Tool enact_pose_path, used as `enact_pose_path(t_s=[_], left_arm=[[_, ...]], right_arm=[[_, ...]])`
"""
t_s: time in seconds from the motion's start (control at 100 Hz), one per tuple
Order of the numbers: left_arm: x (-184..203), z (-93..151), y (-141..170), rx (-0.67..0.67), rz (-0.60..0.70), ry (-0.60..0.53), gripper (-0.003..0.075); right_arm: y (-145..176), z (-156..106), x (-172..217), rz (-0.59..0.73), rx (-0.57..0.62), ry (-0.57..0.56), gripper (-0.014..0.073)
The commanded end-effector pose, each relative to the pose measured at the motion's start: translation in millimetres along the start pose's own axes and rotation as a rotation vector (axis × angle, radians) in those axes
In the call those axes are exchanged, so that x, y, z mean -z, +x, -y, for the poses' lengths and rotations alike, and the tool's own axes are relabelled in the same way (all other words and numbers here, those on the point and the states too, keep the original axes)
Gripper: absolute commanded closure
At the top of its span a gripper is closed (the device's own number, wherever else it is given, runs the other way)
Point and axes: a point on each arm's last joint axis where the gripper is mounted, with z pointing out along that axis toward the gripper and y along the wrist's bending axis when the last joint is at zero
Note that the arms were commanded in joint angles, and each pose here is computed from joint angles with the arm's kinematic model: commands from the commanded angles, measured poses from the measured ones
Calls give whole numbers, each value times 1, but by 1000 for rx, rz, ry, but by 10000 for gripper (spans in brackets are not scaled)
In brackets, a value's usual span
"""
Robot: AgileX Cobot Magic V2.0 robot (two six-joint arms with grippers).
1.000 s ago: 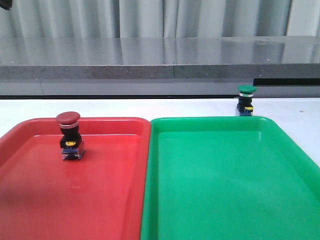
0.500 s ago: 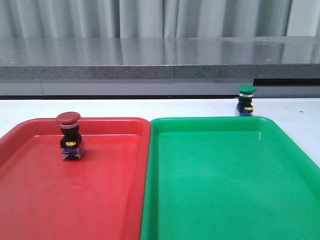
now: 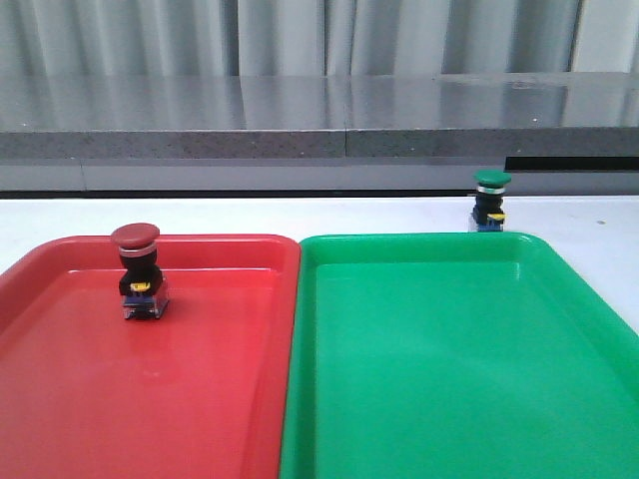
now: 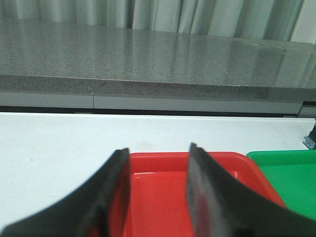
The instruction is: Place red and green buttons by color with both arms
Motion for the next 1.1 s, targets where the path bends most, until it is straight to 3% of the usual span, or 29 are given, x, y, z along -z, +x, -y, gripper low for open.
enact_pose_path(t_s=[0.0, 0.73, 1.09], left_arm=[[1, 3, -15, 17, 98, 25, 740], [1, 3, -15, -5, 100, 23, 739], [10, -12, 16, -134, 160, -123, 739]], right_arm=[[-15, 1, 3, 124, 7, 12, 662], [-15, 1, 3, 124, 7, 12, 662], [-15, 1, 3, 124, 7, 12, 662]])
